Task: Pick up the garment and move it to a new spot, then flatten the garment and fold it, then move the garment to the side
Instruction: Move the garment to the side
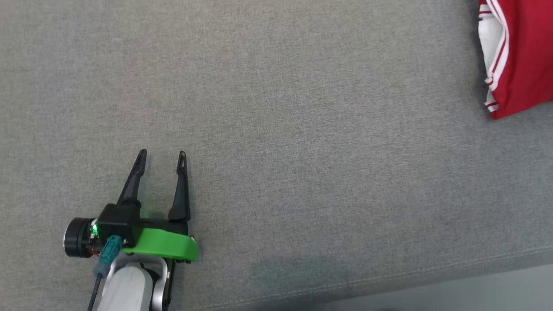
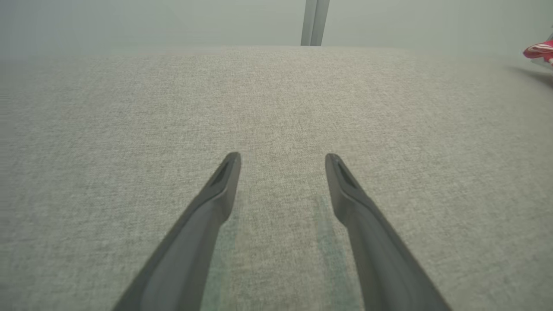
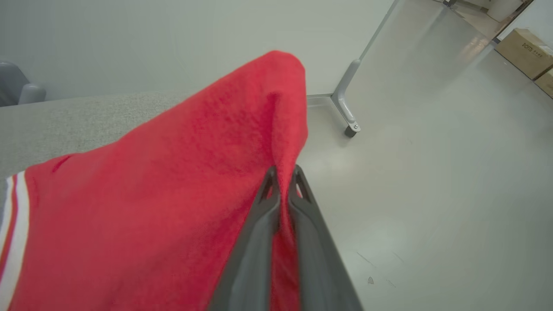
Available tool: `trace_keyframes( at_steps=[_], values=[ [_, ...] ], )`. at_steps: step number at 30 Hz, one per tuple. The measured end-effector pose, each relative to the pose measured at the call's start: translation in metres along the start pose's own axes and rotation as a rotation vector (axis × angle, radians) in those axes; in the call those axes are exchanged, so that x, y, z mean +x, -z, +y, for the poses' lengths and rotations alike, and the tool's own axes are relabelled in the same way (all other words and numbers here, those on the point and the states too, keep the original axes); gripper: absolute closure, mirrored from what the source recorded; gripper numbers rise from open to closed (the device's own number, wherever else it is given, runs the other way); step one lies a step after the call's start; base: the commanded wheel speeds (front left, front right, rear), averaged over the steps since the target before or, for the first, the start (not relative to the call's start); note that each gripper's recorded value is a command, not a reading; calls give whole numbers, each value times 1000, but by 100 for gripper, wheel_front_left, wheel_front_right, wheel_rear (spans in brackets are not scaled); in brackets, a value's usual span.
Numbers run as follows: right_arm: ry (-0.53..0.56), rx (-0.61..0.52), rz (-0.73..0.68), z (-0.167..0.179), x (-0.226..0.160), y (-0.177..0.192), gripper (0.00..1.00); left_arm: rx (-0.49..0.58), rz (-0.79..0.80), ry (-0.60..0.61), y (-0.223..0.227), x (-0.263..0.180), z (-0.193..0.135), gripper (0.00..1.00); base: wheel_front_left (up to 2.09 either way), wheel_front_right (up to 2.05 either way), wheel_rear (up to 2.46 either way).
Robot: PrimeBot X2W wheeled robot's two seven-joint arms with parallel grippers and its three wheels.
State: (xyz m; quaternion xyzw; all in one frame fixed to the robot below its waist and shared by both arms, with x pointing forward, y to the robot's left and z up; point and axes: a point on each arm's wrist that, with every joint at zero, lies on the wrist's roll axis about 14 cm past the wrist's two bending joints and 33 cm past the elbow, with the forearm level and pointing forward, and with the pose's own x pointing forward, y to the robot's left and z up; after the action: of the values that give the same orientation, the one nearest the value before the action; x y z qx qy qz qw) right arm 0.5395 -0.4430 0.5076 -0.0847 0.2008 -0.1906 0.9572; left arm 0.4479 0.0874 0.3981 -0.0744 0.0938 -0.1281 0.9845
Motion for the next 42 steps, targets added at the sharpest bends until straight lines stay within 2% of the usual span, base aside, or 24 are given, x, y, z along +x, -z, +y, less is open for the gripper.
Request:
trace_keyframes(
  at_steps=[3,9,10,11,12,13,30,42],
  values=[
    [17,-23,14,6,18,12,100,6,37,-17,14,1,10,0,0,0,0],
    [43,-145,58,8,36,35,100,25,60,-41,24,5,23,0,0,0,0],
    [54,-157,56,4,37,37,91,27,65,-45,25,5,25,0,0,0,0],
    [68,-162,46,-1,39,36,77,30,68,-48,26,5,27,0,0,0,0],
    [81,-169,36,-5,40,35,54,33,69,-53,26,5,29,0,0,0,0],
    [93,-181,34,-8,40,34,0,35,72,-57,27,4,31,0,0,0,0],
    [87,-196,-147,25,28,8,0,41,42,-31,15,10,22,0,0,0,0],
    [-98,-158,-336,93,-6,-39,0,35,-108,-53,-38,8,20,0,0,0,0]
  ],
)
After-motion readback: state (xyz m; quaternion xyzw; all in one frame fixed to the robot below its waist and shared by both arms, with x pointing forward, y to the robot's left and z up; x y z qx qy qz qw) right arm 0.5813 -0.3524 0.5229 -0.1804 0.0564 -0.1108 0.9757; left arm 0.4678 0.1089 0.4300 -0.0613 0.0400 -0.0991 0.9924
